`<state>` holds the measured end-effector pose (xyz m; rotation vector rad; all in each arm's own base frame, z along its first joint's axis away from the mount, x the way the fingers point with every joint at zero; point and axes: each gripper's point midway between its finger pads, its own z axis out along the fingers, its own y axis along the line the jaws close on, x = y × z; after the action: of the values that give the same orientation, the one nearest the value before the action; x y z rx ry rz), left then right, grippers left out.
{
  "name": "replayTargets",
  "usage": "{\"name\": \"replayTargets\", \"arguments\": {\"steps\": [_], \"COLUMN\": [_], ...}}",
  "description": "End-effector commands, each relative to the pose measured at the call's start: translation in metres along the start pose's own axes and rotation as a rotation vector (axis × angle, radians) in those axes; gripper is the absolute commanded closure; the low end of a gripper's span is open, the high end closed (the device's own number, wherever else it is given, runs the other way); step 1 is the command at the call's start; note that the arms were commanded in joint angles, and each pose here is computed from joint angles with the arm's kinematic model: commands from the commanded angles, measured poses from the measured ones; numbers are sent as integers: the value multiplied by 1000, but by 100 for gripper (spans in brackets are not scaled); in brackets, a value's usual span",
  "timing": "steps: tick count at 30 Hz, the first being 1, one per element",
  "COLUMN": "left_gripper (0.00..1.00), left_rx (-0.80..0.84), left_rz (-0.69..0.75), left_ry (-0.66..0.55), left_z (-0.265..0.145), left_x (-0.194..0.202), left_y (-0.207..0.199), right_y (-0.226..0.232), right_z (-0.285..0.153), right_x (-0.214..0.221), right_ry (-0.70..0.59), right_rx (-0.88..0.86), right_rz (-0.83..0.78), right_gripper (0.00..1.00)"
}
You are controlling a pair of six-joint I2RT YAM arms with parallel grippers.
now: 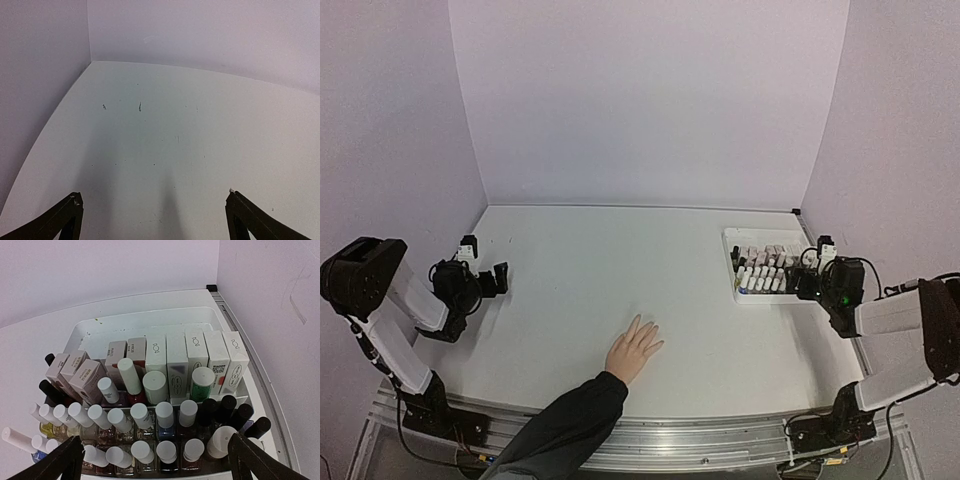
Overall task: Paint the nails
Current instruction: Pick up the nail polish bottle from the bin.
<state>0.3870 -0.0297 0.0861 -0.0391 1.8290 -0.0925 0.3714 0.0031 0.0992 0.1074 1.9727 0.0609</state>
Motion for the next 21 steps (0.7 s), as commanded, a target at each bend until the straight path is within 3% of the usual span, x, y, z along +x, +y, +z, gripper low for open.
{"name": "replayTargets", "arguments": {"steps": [1, 6, 12, 16, 21], "left_gripper": [0, 0, 0, 0, 0], "left_rx": [2, 2, 41, 250, 403], "left_rz": [6, 6, 32, 152, 127], "left_ry": [-59, -65, -32, 139, 51], "left_z": [3, 3, 8, 20, 4], "left_x": [-19, -19, -42, -69, -125], "left_y": [0, 0, -10, -50, -80], "right_y": [-9, -15, 4, 37, 73], "right_z": [-5, -21, -36, -50, -57], "right_x": [-35, -53, -88, -112, -133], "right_ry": [-106, -151, 38, 77, 90], "right_rx": [55, 92, 29, -143, -344], "right_rz": [40, 99, 68, 61, 186], "right_gripper": [2, 2, 2, 2, 2]}}
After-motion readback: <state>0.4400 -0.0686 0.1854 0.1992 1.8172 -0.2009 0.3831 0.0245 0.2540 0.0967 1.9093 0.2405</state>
